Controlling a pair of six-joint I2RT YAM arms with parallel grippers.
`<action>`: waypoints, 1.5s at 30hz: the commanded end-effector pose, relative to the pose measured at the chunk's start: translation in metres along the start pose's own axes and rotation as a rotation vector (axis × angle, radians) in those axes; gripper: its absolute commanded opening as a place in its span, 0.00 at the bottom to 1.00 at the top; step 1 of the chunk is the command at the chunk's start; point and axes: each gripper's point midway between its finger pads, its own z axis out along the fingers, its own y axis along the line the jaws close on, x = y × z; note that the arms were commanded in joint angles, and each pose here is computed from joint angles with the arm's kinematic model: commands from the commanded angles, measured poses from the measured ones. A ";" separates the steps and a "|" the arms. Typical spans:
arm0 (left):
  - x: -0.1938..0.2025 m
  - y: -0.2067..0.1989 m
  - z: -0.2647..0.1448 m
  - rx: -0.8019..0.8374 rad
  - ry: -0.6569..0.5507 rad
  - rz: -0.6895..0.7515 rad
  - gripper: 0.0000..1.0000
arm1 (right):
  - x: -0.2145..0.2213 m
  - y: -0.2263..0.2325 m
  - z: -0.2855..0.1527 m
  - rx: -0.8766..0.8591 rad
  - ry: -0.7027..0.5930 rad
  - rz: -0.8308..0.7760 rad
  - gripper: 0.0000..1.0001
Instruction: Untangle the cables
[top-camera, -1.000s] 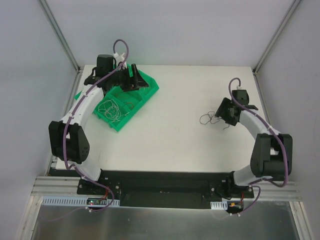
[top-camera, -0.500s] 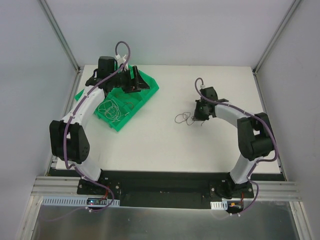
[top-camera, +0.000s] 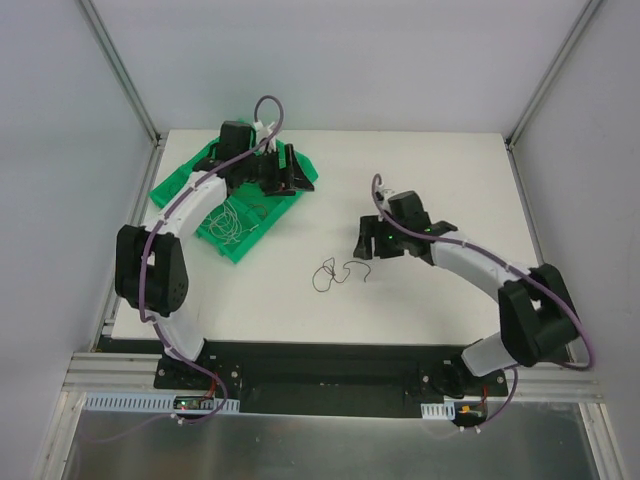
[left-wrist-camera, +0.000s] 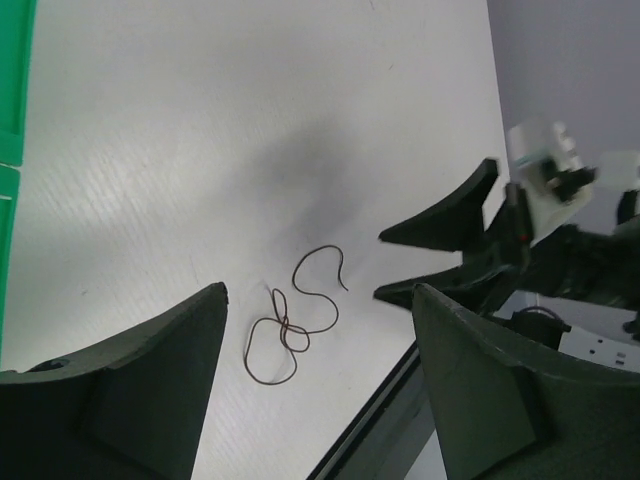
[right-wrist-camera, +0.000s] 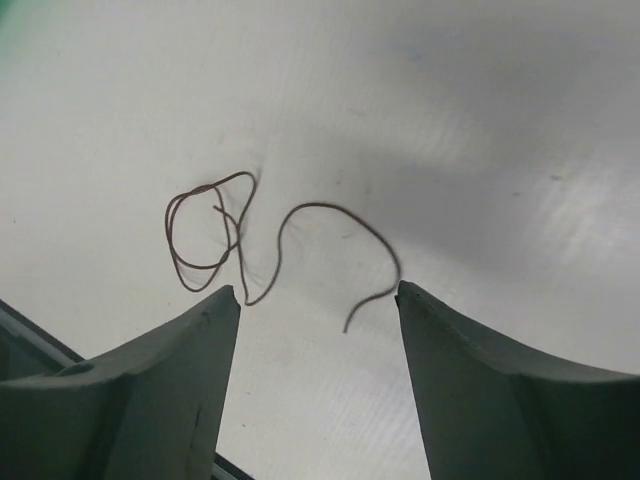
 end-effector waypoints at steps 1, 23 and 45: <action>0.028 -0.020 0.024 0.059 0.075 0.112 0.75 | -0.025 -0.034 -0.040 0.062 -0.179 0.048 0.70; 0.203 0.029 0.087 -0.772 0.235 0.211 0.99 | 0.006 -0.104 -0.104 0.219 -0.516 0.170 0.73; 0.192 0.019 0.103 -0.706 0.296 0.366 0.13 | 0.025 -0.113 -0.086 0.206 -0.505 0.208 0.73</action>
